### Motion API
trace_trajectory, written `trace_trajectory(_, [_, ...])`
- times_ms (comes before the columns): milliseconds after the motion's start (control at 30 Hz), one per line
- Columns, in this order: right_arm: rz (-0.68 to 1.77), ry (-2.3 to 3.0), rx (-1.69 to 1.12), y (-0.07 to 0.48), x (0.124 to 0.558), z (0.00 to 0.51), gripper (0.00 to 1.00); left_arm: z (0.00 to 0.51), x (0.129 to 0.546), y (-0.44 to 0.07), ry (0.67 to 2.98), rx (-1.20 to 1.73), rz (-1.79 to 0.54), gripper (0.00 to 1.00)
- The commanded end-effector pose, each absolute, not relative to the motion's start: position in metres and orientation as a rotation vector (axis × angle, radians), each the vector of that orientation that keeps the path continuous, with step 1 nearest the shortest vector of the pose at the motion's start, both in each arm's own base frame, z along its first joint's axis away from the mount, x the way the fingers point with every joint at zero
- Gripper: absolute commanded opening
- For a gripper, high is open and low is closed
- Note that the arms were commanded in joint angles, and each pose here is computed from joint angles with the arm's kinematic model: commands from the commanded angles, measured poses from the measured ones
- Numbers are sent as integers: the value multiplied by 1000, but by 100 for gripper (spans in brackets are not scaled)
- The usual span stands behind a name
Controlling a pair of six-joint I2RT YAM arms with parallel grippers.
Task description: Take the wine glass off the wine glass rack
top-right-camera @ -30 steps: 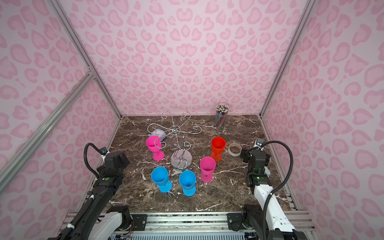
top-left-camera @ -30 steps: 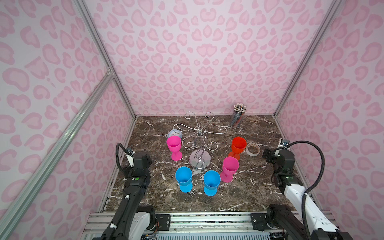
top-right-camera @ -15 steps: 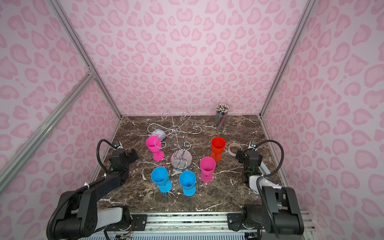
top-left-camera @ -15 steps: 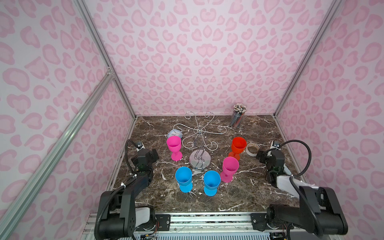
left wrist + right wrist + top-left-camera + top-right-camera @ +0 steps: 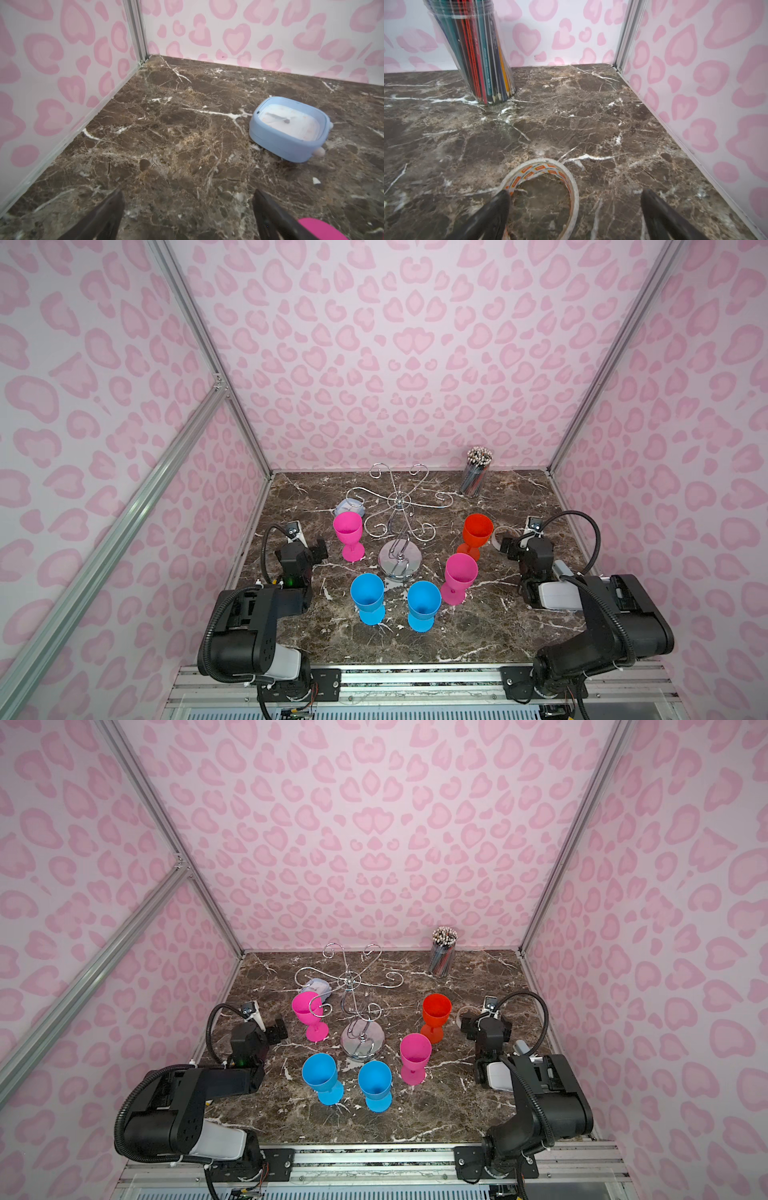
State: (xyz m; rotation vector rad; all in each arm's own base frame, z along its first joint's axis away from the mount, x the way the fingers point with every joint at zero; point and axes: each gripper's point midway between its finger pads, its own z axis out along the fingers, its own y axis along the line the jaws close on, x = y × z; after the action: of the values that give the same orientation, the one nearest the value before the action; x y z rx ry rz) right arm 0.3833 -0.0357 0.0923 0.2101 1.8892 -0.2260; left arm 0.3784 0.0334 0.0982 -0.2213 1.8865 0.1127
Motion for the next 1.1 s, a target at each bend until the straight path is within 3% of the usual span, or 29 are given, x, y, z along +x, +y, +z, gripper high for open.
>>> trace_trajectory(0, [-245,1862,227,-40,386,99,99,117,386,34,1808,-210,116,98])
trace_trajectory(1067, [-245,1853,225,-40,385,101,99,117,386,34,1814,-208,118,98])
